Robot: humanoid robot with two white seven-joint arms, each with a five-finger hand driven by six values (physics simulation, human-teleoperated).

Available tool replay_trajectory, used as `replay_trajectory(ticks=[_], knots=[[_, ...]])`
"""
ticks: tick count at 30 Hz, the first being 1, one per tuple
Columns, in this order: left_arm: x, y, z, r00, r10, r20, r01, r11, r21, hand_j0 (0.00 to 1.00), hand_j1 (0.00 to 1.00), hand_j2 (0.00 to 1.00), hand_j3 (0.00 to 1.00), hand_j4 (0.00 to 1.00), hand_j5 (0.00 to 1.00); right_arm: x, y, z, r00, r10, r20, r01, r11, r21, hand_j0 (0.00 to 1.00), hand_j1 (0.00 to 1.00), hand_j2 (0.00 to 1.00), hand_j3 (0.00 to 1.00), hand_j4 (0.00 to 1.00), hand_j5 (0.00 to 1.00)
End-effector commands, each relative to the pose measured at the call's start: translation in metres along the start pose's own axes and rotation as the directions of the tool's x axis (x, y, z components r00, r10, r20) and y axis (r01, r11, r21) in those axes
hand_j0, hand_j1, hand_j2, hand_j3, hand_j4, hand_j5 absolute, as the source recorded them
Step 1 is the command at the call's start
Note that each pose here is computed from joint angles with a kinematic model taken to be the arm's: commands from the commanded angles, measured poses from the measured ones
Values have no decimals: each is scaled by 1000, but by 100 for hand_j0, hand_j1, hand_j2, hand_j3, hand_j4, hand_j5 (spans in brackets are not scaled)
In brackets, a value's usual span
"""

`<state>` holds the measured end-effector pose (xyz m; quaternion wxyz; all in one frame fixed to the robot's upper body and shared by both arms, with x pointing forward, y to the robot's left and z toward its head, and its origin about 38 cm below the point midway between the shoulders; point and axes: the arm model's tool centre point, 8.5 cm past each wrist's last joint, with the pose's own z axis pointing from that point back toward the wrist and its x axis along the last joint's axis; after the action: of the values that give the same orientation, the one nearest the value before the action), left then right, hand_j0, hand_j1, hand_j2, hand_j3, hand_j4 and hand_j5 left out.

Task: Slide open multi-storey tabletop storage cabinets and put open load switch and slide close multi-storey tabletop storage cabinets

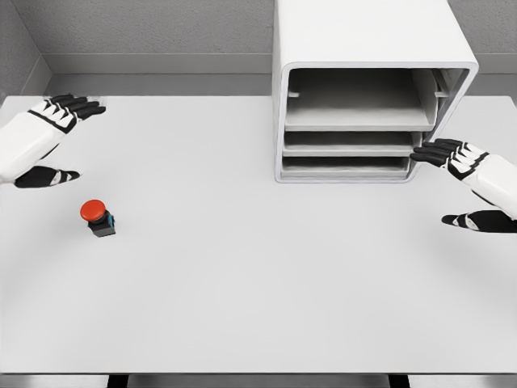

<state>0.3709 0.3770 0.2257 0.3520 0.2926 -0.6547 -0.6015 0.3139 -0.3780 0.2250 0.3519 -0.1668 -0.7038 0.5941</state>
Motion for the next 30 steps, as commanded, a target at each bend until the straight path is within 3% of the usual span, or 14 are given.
replay_trajectory(ticks=[1, 2, 5, 9, 11, 17, 23, 30], knots=[[-5, 6, 9, 1000, -17, -5, 16, 994, -110, 100, 100, 100, 100, 100, 100, 0, 0, -1, 1000, -7, 1, 7, 1000, -8, 98, 98, 98, 98, 98, 98], [-5, 8, 12, 1000, -11, 4, 11, 987, -158, 100, 100, 100, 100, 100, 100, 0, 0, -1, 1000, -7, 1, 7, 1000, -8, 95, 95, 95, 95, 95, 95], [-7, 26, 18, 1000, 19, 14, -18, 995, -94, 100, 100, 100, 100, 100, 100, 0, -3, -2, 1000, -2, 4, 2, 1000, -14, 83, 83, 83, 83, 83, 83], [-8, 31, 21, 1000, 8, 8, -7, 996, -83, 100, 100, 100, 100, 100, 100, 2, 4, -6, 1000, -18, 14, 18, 1000, -19, 83, 83, 83, 83, 83, 83], [0, 30, 21, 1000, -11, 26, 13, 996, -93, 100, 100, 100, 100, 100, 100, 6, 12, -15, 999, -25, 39, 26, 1000, -12, 84, 84, 84, 84, 84, 84], [11, -2, 22, 999, -21, 30, 27, 980, -198, 100, 100, 100, 100, 100, 100, 10, 12, -29, 997, -22, 71, 25, 999, -35, 84, 84, 84, 84, 84, 84], [4, -18, 29, 999, -45, -8, 41, 964, -263, 100, 100, 100, 100, 100, 100, 16, 5, -49, 992, -4, 124, 9, 999, -39, 85, 85, 85, 85, 85, 85], [8, -40, 23, 1000, -2, 10, 5, 951, -310, 100, 100, 100, 100, 100, 100, 27, 5, -76, 982, 1, 187, 17, 996, -90, 85, 85, 85, 85, 85, 85]])
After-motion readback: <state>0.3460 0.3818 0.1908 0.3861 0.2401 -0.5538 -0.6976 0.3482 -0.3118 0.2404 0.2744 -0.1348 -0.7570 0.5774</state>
